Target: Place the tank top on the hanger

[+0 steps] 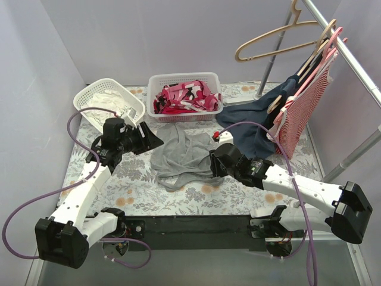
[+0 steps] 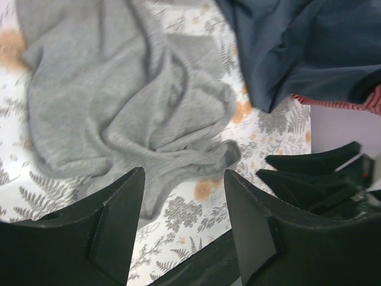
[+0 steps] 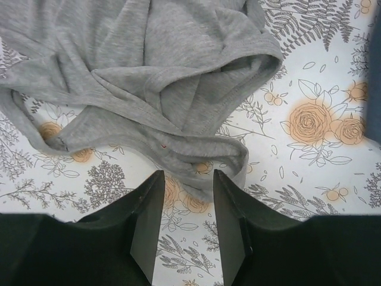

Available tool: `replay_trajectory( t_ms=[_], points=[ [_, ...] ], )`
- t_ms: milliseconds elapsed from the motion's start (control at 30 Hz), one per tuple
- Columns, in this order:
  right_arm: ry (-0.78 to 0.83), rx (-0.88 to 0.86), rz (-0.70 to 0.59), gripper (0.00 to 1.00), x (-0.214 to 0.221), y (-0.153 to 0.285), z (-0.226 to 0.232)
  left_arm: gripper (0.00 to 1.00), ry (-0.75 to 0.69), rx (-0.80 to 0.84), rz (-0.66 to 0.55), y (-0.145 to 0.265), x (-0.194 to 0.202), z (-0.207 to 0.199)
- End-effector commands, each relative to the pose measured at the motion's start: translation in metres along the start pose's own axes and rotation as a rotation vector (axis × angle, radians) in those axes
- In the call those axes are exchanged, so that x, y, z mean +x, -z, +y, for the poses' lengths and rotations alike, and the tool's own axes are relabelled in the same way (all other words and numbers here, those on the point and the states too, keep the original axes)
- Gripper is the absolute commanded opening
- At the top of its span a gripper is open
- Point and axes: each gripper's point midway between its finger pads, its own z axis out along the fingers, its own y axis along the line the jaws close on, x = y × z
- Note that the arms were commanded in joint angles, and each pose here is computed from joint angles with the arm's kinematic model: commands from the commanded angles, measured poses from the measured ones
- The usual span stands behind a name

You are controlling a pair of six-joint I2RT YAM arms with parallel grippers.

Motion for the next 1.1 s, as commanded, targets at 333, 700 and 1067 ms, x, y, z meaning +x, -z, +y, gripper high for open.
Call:
replay_trajectory(
  t_ms=[333, 700, 1067],
  points=[
    [-0.094, -0.123, -0.201, 0.47, -0.046, 0.019, 0.024, 0.58, -0.261, 0.221, -0.183, 0.009, -0.085, -0.129],
    [-0.144, -0.005, -0.704, 0.72, -0.286, 0.117, 0.025, 0.63, -0.230, 0.179, -0.297, 0.044, -0.093, -0.127],
    [-0.433, -0.050, -0.812, 0.73, -0.403, 0.130, -0.069, 0.64, -0.230, 0.230, -0.277, 0.062, -0.082, -0.136]
  ],
)
